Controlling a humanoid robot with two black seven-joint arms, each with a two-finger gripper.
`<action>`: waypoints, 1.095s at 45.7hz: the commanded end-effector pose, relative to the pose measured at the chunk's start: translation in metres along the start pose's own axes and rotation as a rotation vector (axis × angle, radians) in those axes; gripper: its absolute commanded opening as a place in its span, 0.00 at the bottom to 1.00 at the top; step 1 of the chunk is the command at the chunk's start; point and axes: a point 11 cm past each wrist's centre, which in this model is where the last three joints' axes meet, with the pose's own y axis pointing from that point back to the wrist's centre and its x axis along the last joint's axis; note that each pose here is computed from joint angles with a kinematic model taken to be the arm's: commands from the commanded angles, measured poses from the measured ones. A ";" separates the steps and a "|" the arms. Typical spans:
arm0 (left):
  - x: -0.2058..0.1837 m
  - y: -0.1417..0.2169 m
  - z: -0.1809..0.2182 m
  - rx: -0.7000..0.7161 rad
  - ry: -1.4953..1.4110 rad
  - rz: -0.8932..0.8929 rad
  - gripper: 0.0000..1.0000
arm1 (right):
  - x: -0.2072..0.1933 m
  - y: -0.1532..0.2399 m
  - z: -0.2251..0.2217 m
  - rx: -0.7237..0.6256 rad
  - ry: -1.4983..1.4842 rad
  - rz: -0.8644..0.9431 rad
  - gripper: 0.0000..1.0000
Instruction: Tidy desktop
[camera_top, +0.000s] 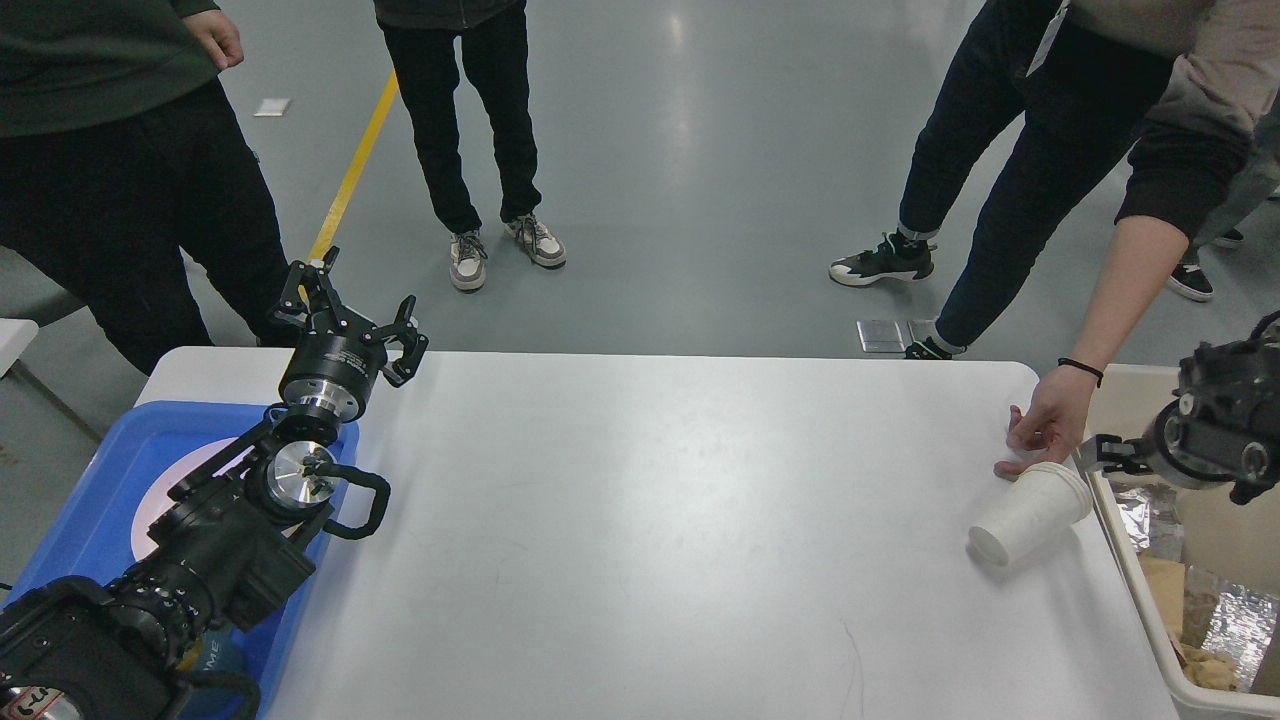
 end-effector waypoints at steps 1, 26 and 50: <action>0.000 0.000 0.000 -0.001 0.000 -0.001 0.96 | 0.009 0.023 0.009 0.092 -0.176 -0.122 1.00; 0.000 0.000 0.000 -0.001 0.000 -0.001 0.96 | -0.007 0.019 -0.027 0.177 -0.390 -0.264 1.00; 0.000 0.000 0.000 -0.001 0.000 -0.001 0.96 | -0.050 -0.031 -0.083 0.137 -0.397 -0.179 1.00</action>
